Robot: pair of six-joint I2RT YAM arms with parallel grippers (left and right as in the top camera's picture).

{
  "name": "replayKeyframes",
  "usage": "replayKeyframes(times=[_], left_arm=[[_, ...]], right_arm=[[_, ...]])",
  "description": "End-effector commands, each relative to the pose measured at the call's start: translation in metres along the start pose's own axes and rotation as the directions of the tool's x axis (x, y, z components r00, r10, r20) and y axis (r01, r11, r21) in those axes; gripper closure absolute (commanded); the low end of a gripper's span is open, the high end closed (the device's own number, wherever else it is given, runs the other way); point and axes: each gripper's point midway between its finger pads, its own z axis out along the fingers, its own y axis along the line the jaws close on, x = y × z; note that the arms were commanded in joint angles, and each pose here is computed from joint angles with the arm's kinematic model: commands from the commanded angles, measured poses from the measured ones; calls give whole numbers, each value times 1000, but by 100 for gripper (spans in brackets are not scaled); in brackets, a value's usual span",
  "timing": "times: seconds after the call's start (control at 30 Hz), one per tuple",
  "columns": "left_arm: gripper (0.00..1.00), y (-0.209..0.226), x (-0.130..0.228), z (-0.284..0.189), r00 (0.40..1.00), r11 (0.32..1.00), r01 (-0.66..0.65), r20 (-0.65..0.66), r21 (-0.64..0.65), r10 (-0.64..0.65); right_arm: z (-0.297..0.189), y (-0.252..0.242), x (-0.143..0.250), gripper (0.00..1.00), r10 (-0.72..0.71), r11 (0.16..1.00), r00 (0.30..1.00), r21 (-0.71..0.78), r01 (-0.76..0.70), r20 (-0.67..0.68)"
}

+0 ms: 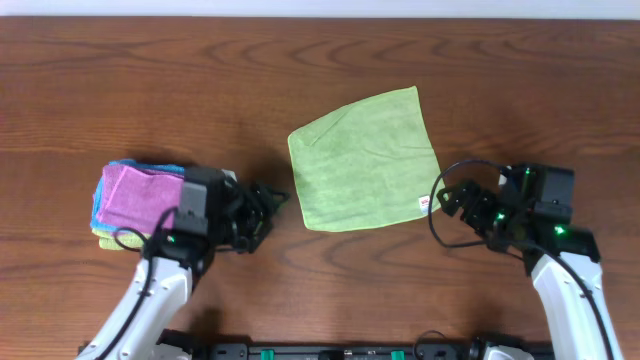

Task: Fold the cloth
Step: 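Move both grippers to the green cloth's near corners, then grasp the green cloth's near left and right corners with both grippers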

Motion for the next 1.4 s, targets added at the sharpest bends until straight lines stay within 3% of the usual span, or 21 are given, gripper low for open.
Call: replayKeyframes(times=[0.0, 0.43, 1.0, 1.37], left_arm=[[19, 10, 11, 9, 996, 996, 82, -29, 32, -81], [15, 27, 9, 39, 997, 998, 67, 44, -20, -66], [16, 38, 17, 85, 994, 994, 107, -15, -18, -108], [22, 46, 8, 89, 993, 993, 114, 39, -39, -112]], right_arm=[[10, 7, 7, 1, -16, 997, 999, -81, 13, -40], [56, -13, 1, 1, 68, 997, 992, -41, -73, -109], [61, -19, -4, 1, 68, 998, 994, -11, -69, -86], [78, -30, -1, 1, 120, 993, 986, 23, -119, -116]])
